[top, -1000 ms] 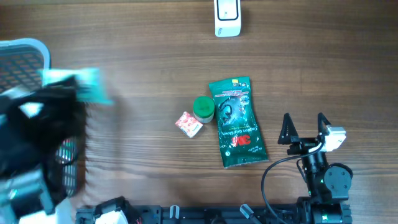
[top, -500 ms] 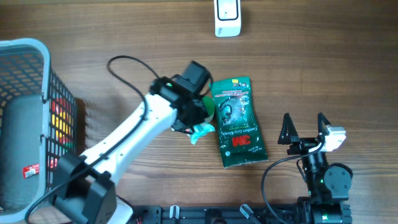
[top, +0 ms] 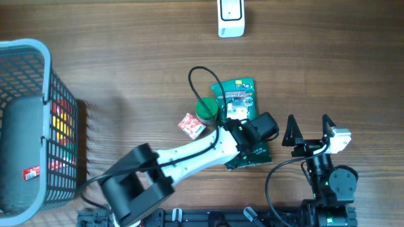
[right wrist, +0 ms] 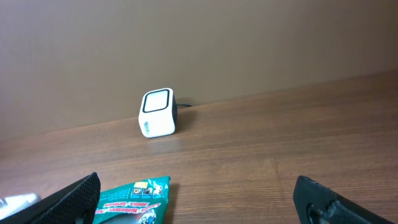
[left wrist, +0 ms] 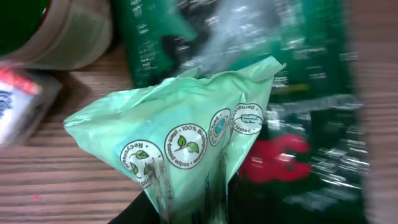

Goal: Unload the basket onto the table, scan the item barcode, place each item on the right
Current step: 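Grasp the mint tissue pack from the basket and place it on the glove pack, then grasp the red sauce bottle from the basket and stand it right of the glove pack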

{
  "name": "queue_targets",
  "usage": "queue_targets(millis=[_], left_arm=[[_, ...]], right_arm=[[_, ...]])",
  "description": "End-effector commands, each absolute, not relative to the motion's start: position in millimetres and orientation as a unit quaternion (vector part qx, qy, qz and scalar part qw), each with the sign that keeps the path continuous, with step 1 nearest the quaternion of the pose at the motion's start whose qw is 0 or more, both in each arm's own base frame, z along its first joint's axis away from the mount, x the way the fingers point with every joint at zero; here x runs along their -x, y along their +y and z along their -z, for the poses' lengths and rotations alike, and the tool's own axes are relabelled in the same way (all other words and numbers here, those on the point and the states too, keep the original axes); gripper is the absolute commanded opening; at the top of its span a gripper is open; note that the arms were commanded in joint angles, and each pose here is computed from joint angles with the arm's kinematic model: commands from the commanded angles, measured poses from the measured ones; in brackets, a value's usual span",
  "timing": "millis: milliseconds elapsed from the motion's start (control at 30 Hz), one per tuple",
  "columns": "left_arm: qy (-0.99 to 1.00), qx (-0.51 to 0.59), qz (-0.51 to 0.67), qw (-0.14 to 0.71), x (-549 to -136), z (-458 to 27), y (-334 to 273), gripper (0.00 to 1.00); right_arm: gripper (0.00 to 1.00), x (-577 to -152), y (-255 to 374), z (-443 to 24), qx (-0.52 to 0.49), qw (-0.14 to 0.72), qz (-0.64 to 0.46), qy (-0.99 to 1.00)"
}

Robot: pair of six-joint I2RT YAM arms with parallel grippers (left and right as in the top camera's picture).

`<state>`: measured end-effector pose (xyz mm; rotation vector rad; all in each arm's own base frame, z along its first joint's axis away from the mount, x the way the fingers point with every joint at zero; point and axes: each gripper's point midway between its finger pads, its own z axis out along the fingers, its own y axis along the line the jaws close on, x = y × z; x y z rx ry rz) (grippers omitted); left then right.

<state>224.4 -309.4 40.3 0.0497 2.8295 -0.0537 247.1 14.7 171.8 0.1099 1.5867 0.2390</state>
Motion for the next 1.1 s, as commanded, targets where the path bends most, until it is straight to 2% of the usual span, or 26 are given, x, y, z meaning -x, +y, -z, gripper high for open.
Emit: queue_targets(millis=[0, 33, 67, 133, 167, 233, 300, 433, 500, 600, 667, 767, 833, 967, 1067], left_arm=[[0.980, -0.004, -0.028, 0.196, -243, -47, -287, 0.33], [0.979, 0.001, -0.025, 0.201, -247, -53, -284, 0.36], [0.979, 0.009, -0.020, 0.204, -250, -59, -281, 0.45], [0.975, 0.034, 0.001, 0.219, -263, -80, -273, 0.73], [0.973, 0.044, 0.010, 0.226, -267, -90, -270, 0.81], [0.967, 0.063, 0.035, 0.245, -276, -115, -262, 0.89], [0.958, 0.088, 0.062, 0.267, -284, -144, -250, 0.91], [0.914, 0.115, 0.139, 0.363, -299, -250, -203, 0.96], [0.847, 0.205, 0.173, 0.459, -298, -332, -121, 1.00], [0.776, 0.301, 0.162, 0.530, -281, -377, -38, 1.00], [0.697, 0.394, 0.116, 0.587, -249, -405, 37, 1.00], [0.610, 0.493, 0.031, 0.619, -210, -418, 108, 1.00], [0.562, 0.560, -0.015, 0.609, -196, -412, 149, 1.00], [0.601, 0.564, -0.034, 0.566, -221, -391, 192, 1.00], [0.698, 0.538, -0.025, 0.472, -255, -366, 214, 1.00]], right_arm=[[1.00, -247, 13, -173, -0.048, 0.697, -0.101, 0.709], [1.00, -247, 13, -173, -0.048, 0.697, -0.101, 0.709], [1.00, -247, 13, -173, -0.048, 0.697, -0.101, 0.709], [1.00, -247, 13, -173, -0.048, 0.697, -0.101, 0.709], [1.00, -247, 13, -173, -0.048, 0.697, -0.101, 0.709], [1.00, -247, 13, -173, -0.048, 0.697, -0.101, 0.709], [1.00, -247, 13, -173, -0.048, 0.697, -0.101, 0.709], [1.00, -247, 13, -173, -0.048, 0.697, -0.101, 0.709], [1.00, -247, 13, -173, -0.048, 0.697, -0.101, 0.709], [1.00, -247, 13, -173, -0.048, 0.697, -0.101, 0.709], [1.00, -247, 13, -173, -0.048, 0.697, -0.101, 0.709], [1.00, -247, 13, -173, -0.048, 0.697, -0.101, 0.709], [1.00, -247, 13, -173, -0.048, 0.697, -0.101, 0.709], [1.00, -247, 13, -173, -0.048, 0.697, -0.101, 0.709], [1.00, -247, 13, -173, -0.048, 0.697, -0.101, 0.709]])
